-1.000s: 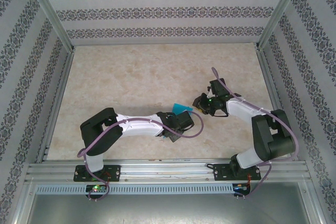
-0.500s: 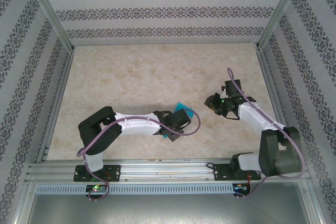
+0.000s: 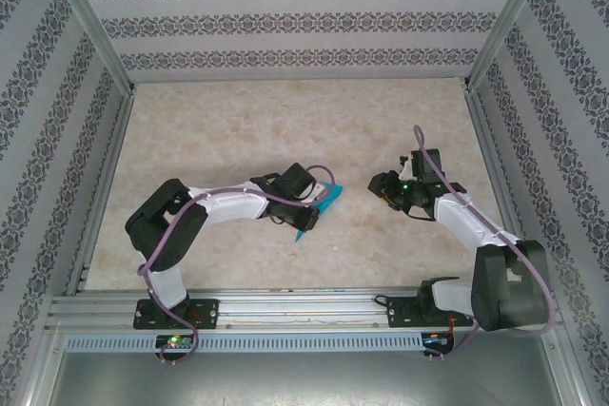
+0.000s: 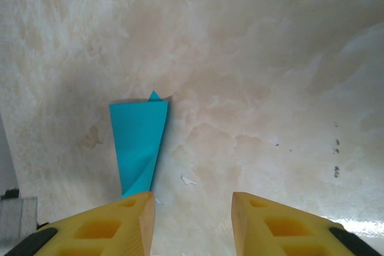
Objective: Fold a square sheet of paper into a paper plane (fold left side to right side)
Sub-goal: Fold the wing for the fifth time at the center of the table.
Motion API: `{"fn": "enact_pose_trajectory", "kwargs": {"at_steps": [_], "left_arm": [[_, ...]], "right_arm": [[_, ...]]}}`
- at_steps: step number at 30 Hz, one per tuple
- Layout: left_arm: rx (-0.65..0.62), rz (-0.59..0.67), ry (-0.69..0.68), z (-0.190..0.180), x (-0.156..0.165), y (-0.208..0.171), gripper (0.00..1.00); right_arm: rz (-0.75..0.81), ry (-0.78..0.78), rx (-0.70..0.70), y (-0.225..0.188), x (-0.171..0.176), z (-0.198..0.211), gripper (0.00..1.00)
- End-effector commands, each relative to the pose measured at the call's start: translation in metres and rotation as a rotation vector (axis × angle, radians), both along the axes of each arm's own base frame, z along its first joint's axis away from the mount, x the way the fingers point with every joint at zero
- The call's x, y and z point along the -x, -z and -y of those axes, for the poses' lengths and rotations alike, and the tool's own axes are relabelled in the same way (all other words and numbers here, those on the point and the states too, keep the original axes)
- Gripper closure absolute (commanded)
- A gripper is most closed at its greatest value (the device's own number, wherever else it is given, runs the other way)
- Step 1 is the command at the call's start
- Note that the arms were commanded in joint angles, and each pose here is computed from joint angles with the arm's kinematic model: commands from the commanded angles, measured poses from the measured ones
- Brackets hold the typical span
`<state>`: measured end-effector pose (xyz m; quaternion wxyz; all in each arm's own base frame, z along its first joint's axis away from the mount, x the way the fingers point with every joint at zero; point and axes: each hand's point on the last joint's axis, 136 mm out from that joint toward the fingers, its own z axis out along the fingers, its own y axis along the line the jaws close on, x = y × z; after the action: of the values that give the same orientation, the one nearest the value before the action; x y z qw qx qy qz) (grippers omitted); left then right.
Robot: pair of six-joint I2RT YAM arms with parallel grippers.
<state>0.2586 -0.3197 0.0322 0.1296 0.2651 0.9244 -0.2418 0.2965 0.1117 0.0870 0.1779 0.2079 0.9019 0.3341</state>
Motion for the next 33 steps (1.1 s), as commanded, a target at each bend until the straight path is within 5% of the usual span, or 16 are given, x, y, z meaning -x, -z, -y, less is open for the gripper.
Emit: {"fn": "enact_pose_trajectory", "kwargs": {"at_steps": [1,33], "left_arm": [[0.141,-0.090,-0.049,0.007,0.000,-0.015,0.99],[0.667,-0.197,-0.364,-0.017,-0.038,-0.035,1.00]], "right_arm": [[0.030,-0.059,-0.032,-0.001,-0.001,-0.014,0.61],[0.085,-0.191,-0.051,0.020,-0.012,-0.113,0.58]]}}
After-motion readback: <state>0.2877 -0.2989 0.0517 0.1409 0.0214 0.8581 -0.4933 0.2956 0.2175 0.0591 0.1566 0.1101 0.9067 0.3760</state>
